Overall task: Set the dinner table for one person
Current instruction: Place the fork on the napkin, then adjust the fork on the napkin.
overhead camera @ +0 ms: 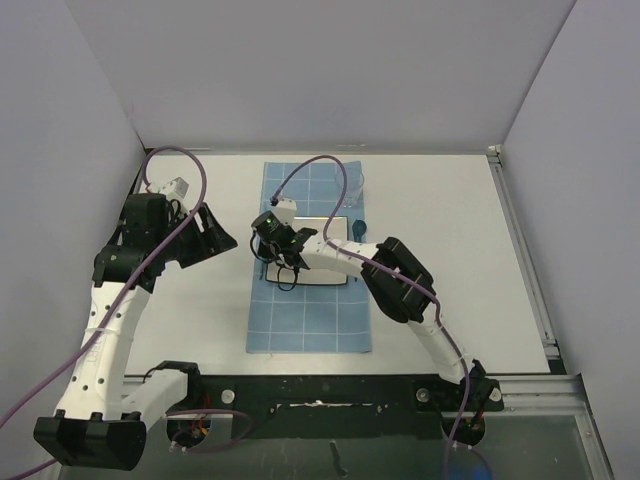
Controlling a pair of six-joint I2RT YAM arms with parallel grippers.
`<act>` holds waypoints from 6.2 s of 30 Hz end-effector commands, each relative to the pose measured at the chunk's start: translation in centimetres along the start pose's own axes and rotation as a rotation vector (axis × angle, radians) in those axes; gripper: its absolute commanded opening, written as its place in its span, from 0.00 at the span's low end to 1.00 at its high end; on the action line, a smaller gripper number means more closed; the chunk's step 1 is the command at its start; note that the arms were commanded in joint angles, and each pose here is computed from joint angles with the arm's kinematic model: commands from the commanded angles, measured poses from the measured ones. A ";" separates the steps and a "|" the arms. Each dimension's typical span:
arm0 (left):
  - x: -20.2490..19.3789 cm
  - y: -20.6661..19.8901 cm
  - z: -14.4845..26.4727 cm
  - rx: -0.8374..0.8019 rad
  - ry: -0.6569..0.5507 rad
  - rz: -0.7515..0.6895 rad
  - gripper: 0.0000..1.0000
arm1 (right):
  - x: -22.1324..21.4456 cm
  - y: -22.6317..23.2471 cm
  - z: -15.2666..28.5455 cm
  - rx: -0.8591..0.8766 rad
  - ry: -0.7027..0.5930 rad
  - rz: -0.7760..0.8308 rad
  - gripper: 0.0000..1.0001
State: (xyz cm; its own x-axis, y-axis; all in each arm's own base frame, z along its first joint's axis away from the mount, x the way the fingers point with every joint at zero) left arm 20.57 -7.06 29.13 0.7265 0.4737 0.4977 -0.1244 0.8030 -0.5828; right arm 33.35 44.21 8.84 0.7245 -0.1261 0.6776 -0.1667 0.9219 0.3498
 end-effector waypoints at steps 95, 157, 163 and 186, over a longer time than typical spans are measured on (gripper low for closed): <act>7.3 -1.9 -30.0 -0.139 0.258 -0.051 0.00 | 17.6 -17.2 22.1 -0.330 0.025 0.560 0.47; 4.9 4.5 -30.2 0.096 0.186 0.053 0.00 | 16.9 -17.9 19.3 -0.294 0.077 0.531 0.45; 4.6 4.3 -30.5 0.067 0.208 0.048 0.00 | 17.0 -18.3 19.2 -0.289 0.078 0.520 0.45; 2.5 5.9 -32.8 0.150 0.314 0.080 0.00 | 16.5 -18.8 18.6 -0.276 0.092 0.506 0.45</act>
State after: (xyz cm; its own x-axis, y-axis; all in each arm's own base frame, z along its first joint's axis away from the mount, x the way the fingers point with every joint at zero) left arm 43.51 -13.24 7.55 0.8744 0.4166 0.2487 -0.2273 0.8046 -0.5486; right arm 35.48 18.12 24.53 0.6848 0.4034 0.6069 -0.3520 0.9123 -0.2092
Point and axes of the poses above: each gripper's point midway between its finger pads, its own z axis back along the fingers, its own y axis along the line the jaws close on, x = y × z, the point moved 7 cm from there along z, back along the fingers, and after that the axes turned 5 degrees about z, right-handed, at the moved point
